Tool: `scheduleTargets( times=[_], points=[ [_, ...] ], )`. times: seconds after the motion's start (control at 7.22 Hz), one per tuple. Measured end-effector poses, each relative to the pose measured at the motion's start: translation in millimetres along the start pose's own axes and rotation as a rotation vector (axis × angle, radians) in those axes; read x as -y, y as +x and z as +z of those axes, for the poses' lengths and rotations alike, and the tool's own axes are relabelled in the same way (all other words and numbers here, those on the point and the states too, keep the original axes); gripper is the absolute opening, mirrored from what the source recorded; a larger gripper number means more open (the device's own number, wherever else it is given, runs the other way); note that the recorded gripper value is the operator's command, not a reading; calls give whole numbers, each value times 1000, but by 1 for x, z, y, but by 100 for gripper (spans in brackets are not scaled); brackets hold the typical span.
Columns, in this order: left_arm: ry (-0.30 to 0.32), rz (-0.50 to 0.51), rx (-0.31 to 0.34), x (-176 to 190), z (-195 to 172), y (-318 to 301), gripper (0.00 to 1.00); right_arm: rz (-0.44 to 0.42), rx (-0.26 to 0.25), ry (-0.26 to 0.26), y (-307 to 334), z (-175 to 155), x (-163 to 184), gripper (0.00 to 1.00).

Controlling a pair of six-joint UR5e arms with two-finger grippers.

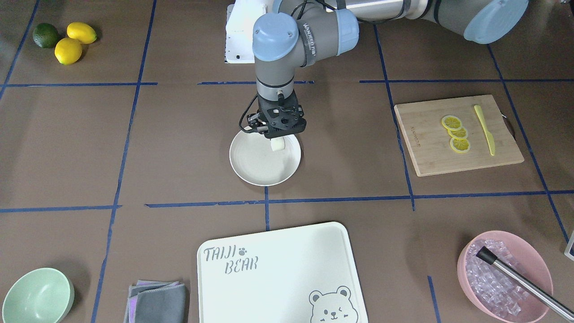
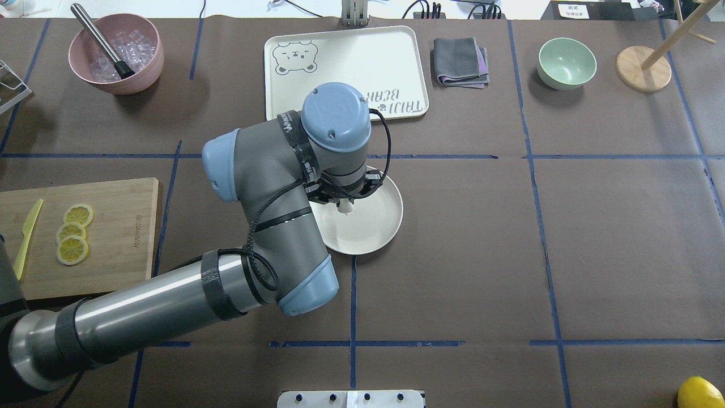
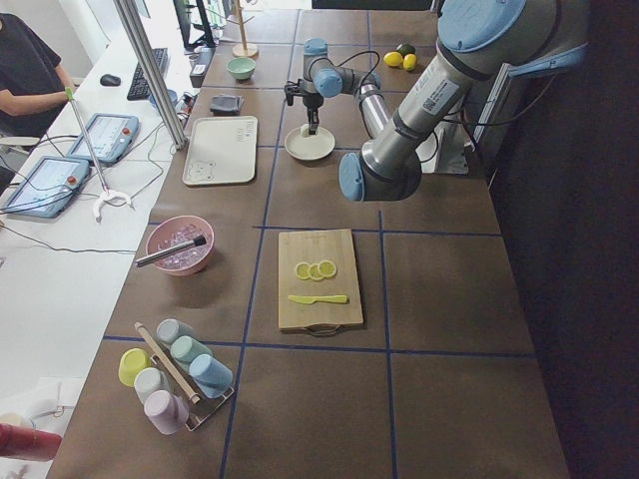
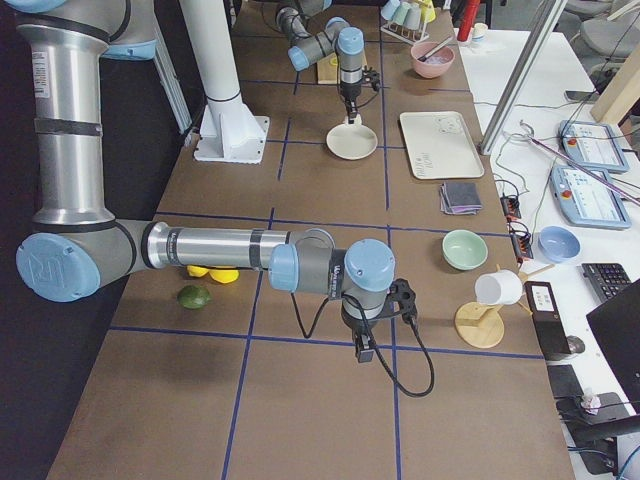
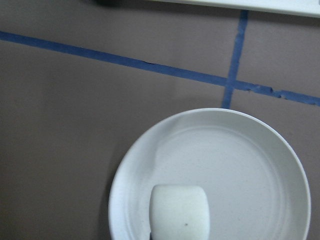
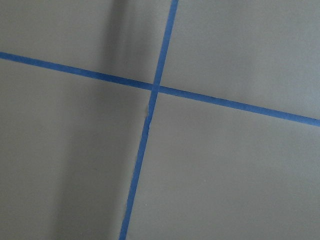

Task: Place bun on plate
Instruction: 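Lift the white bun with the left gripper and carry it over the plate, then lower the bun onto the plate and open the left gripper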

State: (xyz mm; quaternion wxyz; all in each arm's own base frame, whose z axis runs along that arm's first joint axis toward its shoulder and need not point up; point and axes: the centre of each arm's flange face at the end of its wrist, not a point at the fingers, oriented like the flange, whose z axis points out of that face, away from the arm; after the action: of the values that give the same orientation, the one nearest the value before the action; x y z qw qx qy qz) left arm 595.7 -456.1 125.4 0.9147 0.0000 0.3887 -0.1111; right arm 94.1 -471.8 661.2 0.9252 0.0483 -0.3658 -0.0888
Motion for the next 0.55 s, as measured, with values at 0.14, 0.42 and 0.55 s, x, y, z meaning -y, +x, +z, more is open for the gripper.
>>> scheduleTargets(
  times=[0.14,0.42,0.55],
  points=[
    [7,7,-5,-4,15,9,30,5,-1,7,4,3,-1,100],
    [13,15,-18,-3,40,16,32,14,-1,16,4,2,-1,100],
    [13,17,-20,-2,47,16,36,14,-1,17,4,2,0,100]
  ],
)
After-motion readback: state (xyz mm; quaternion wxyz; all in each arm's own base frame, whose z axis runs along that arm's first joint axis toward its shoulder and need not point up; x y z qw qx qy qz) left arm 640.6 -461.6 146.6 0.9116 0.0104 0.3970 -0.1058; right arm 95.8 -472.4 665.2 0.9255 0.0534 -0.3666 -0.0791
